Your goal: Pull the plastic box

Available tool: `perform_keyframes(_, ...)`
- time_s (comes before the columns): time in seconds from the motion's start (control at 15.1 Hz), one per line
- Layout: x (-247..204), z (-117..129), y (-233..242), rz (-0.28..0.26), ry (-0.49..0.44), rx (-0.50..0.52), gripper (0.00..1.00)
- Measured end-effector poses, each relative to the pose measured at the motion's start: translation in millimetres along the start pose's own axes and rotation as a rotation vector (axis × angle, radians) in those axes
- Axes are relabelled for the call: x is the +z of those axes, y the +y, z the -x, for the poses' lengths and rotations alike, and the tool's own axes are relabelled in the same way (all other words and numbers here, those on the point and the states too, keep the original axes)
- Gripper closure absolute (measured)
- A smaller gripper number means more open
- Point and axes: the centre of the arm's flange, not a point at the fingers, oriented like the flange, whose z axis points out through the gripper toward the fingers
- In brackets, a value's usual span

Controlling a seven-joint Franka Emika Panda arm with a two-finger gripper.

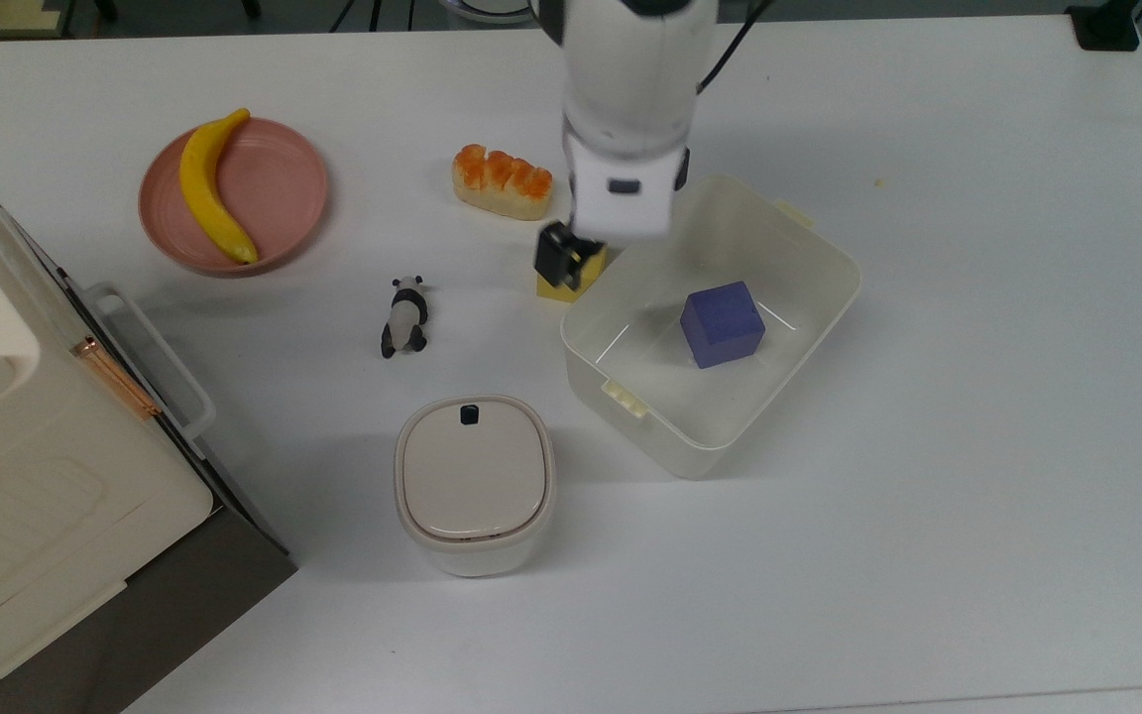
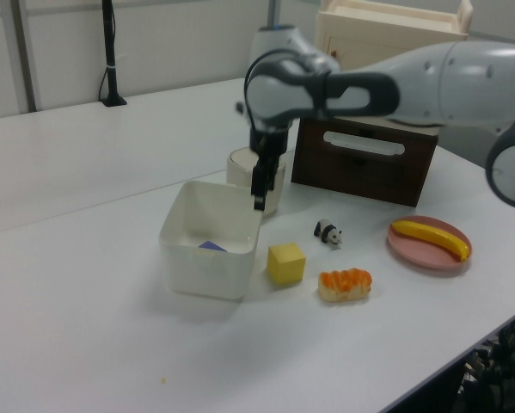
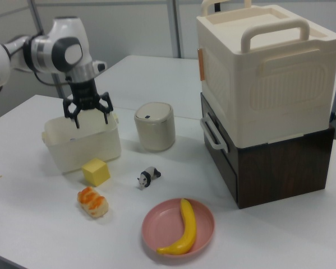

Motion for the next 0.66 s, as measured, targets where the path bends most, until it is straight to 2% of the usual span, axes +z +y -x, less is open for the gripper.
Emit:
perform_keyframes(0.33,-55.5,36.0,22.5,0.030,0.053,0.455,0.00)
perform_keyframes(0.66,-48.8,60.4,58.3,0.038,0.033,0.587,0.00)
